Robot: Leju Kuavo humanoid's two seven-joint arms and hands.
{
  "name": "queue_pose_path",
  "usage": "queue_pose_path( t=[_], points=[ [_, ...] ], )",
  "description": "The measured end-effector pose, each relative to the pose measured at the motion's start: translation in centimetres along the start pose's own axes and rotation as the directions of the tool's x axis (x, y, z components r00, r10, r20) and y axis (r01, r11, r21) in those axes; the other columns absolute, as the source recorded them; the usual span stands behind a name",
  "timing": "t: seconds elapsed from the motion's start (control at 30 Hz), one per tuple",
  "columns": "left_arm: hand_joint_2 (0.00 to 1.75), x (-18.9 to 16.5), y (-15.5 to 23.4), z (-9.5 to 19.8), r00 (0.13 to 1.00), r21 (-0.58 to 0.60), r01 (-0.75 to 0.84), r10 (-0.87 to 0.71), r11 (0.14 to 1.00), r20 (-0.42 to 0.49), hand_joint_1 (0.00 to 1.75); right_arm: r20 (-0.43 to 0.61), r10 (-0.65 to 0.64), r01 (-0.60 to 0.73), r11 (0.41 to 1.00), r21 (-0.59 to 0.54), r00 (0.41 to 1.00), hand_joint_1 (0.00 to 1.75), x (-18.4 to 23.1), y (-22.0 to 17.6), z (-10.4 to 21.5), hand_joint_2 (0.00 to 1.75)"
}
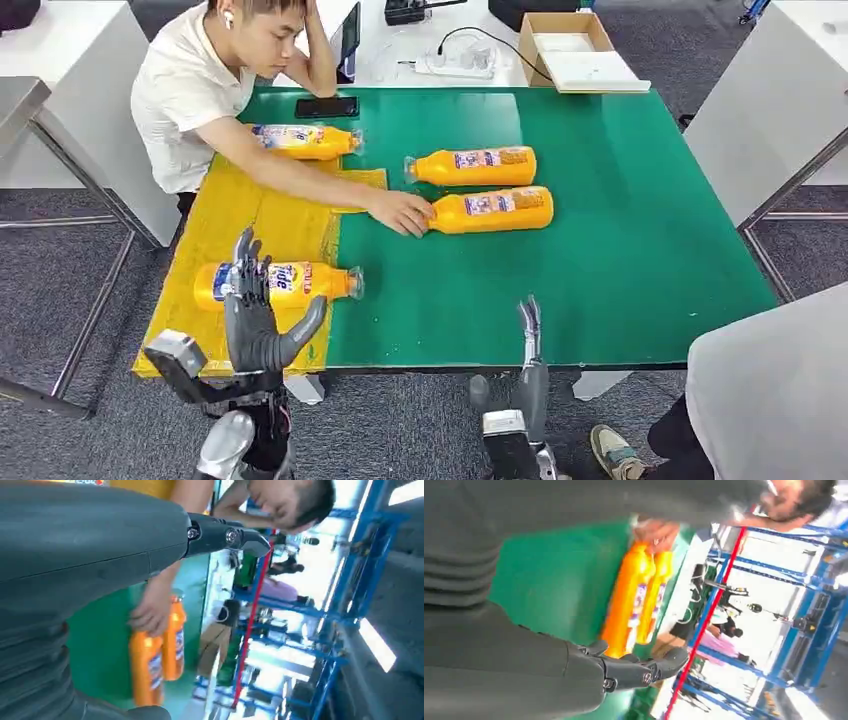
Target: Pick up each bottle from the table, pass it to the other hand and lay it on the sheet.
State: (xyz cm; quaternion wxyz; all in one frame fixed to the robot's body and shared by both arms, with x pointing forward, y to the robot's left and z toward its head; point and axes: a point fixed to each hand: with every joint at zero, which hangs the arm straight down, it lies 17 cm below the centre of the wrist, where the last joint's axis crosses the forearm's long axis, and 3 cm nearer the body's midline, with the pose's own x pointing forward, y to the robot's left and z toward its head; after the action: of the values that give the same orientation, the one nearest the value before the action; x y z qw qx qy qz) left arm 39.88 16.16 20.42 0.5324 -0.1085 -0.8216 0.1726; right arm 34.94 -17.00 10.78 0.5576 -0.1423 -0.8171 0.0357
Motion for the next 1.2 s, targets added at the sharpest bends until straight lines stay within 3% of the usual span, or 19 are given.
queue_pose_path(
  t=[0.17,0.27,0.4,0.63,0.73,1.0,1.2],
  points=[
    [1.75,1.1,0.1,1.5,1.0,0.019,-0.009,0.009,1.0,0.015,0.0,0.015,0.071,-0.072,0.997,0.024,0.997,0.0,-0.5,-0.5,0.3,1.75],
    [1.75,1.7,0.2,2.1,0.998,0.031,0.031,-0.033,0.999,0.048,0.0,0.036,0.22,-0.222,0.973,0.059,0.975,0.0,-1.3,-0.7,0.4,1.75],
    [1.75,3.0,0.0,2.3,0.993,0.032,0.058,-0.061,0.998,0.101,0.0,0.1,0.499,-0.509,0.845,0.167,0.861,0.0,-4.9,-1.4,-0.6,1.75],
    [1.75,3.9,-1.1,2.4,0.989,0.01,0.07,-0.071,0.998,0.13,0.0,0.136,0.672,-0.685,0.702,0.197,0.728,0.0,-8.9,-4.5,-3.5,1.75],
    [1.75,4.1,-1.9,2.5,0.989,-0.013,0.064,-0.062,0.998,0.135,0.0,0.131,0.731,-0.739,0.638,0.217,0.669,0.0,-10.7,-5.4,-5.0,1.75],
    [1.75,2.5,-3.9,2.5,0.998,-0.076,0.022,-0.018,0.997,0.053,0.0,0.092,0.795,-0.778,0.551,0.302,0.599,0.0,-14.7,-5.5,-7.4,1.75],
    [1.75,1.8,-4.5,2.5,1.0,-0.092,0.01,-0.007,0.996,0.025,0.0,0.077,0.809,-0.775,0.525,0.351,0.582,0.0,-15.9,-4.4,-8.2,1.75]
  ],
)
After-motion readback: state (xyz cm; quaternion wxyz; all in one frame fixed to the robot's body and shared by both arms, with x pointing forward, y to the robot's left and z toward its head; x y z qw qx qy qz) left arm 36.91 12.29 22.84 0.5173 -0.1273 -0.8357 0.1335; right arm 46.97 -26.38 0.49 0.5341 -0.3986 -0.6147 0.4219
